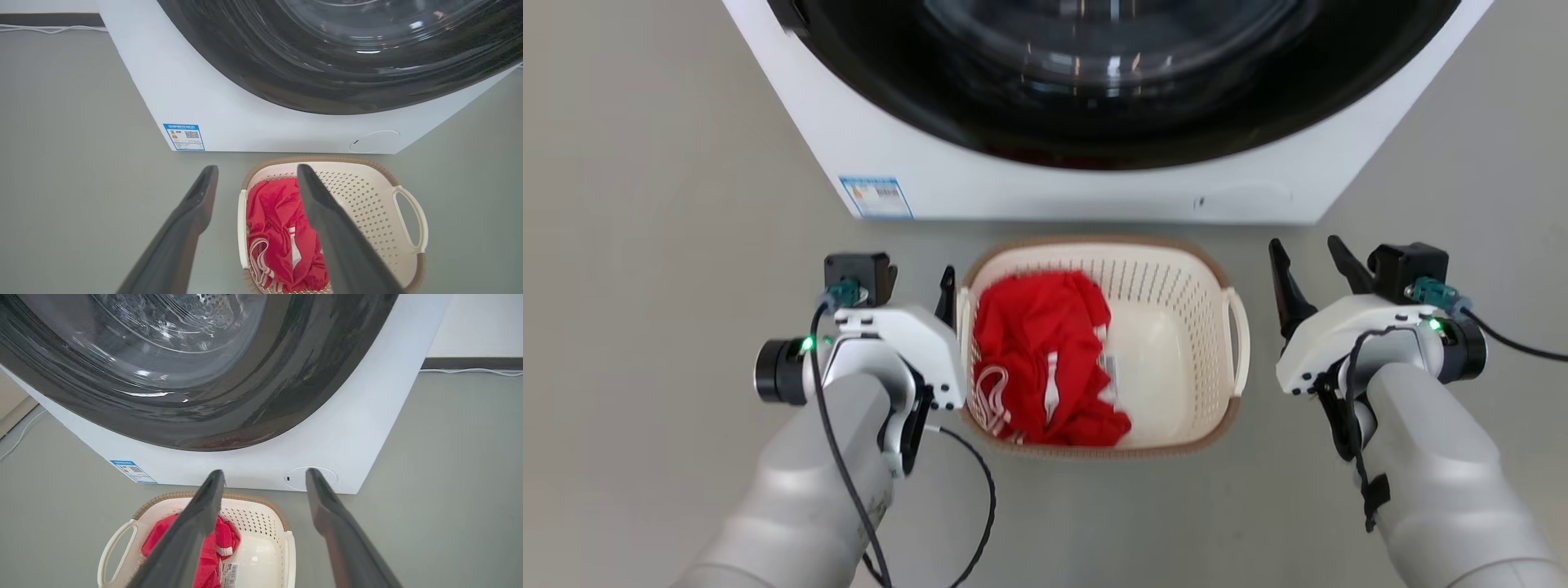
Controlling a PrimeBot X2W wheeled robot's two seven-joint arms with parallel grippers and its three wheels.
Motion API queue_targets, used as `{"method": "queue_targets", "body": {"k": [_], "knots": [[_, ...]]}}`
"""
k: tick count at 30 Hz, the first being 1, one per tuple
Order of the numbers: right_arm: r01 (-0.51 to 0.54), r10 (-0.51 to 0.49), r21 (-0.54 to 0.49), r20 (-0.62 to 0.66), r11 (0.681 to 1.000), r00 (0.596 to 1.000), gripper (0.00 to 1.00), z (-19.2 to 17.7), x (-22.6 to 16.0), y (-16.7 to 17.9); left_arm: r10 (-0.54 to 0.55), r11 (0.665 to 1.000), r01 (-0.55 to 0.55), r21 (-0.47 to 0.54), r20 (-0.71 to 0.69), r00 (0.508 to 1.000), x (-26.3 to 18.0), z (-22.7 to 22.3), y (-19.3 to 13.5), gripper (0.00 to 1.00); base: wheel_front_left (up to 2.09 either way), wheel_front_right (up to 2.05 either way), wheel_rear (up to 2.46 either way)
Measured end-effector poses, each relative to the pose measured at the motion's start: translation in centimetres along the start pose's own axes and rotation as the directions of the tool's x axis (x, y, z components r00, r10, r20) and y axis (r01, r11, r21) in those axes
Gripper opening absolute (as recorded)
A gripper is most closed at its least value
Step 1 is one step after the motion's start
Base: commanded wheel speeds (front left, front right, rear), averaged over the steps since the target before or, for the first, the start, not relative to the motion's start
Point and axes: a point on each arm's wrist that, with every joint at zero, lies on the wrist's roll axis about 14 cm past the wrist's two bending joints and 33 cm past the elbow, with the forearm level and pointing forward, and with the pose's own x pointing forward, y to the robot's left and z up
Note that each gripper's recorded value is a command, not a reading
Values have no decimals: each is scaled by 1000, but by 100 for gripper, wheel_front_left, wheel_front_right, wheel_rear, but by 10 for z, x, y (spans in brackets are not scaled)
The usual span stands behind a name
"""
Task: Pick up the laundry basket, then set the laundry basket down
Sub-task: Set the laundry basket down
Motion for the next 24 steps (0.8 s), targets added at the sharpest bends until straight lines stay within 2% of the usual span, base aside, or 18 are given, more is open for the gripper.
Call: {"method": "queue_targets", "body": {"k": [13, 24], "knots": [[-43, 54, -62, 196, 997, 979, 100, 59, -44, 22, 36, 998, -23, -65, 211, 977, -54, 53, 7, 100, 0, 0, 0], [-30, 59, -110, 269, 993, 961, 100, 67, -81, 23, 95, 992, -62, -109, 332, 939, -98, 62, 24, 100, 0, 0, 0]]}}
